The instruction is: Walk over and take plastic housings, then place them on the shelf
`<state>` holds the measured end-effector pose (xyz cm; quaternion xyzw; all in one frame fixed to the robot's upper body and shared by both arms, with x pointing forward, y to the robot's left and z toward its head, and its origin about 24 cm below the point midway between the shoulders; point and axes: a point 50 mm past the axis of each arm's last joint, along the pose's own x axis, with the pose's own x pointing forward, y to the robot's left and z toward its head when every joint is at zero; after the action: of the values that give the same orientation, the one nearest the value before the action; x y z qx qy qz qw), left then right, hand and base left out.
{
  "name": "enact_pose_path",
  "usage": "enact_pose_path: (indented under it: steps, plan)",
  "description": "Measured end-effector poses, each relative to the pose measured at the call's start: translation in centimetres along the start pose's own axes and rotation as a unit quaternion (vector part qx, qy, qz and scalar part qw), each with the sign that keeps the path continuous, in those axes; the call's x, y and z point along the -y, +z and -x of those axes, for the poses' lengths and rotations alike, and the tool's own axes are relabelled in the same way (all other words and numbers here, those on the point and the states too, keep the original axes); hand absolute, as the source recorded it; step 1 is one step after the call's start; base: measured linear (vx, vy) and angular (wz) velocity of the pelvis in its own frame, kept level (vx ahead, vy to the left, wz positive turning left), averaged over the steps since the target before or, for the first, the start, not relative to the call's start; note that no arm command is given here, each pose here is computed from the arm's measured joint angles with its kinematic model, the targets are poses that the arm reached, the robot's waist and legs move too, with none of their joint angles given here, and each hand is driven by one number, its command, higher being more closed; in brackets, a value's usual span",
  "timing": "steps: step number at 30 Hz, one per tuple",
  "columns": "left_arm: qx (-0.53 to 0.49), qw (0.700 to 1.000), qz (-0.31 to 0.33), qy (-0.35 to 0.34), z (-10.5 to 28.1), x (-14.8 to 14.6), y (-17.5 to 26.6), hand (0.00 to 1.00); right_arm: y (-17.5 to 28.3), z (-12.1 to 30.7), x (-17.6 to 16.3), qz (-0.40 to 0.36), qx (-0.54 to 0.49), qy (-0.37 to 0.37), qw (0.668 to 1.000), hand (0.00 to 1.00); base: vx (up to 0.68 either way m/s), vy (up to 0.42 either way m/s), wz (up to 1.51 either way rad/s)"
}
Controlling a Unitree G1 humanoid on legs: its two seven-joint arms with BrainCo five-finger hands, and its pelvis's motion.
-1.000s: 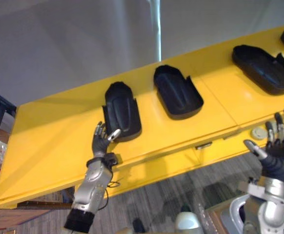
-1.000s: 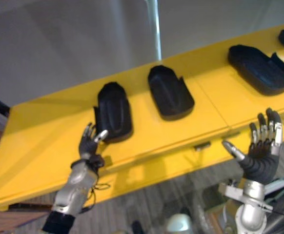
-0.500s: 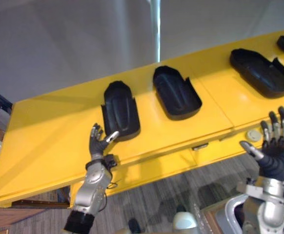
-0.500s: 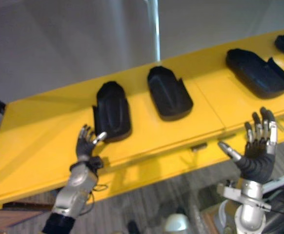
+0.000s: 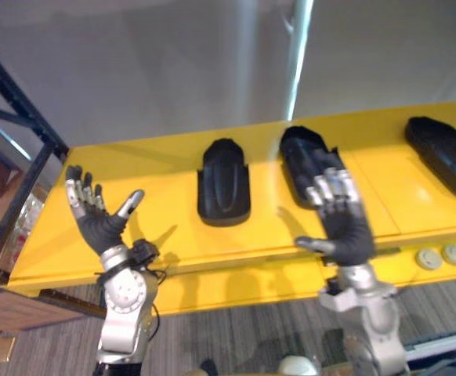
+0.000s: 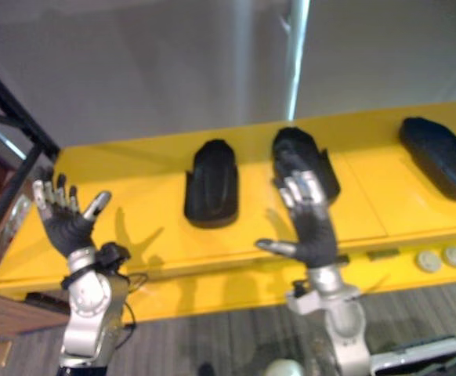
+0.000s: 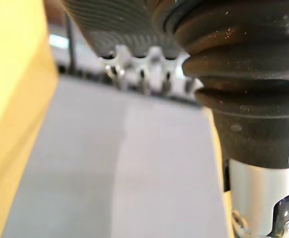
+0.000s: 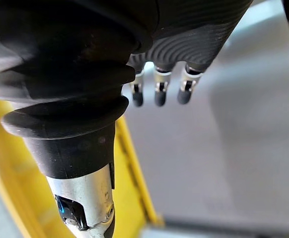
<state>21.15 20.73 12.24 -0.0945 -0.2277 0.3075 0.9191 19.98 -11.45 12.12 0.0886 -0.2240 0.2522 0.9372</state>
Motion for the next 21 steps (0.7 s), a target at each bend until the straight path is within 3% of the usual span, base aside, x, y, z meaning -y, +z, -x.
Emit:
enact_pose_path:
  steps: [10,21]
  plan:
    - [-0.012,0.999,-0.053,0.006,0.6,-3.1,-0.2,0.0,-3.6,1.3,-0.1,-0.001,-0.141,0.062,0.988,0.0,0.0,-0.003,0.12]
    - [-0.03,0.996,-0.082,0.026,1.3,-5.3,-0.4,0.0,-6.0,3.6,0.5,0.012,-0.232,0.057,0.971,0.0,-0.01,0.0,0.0]
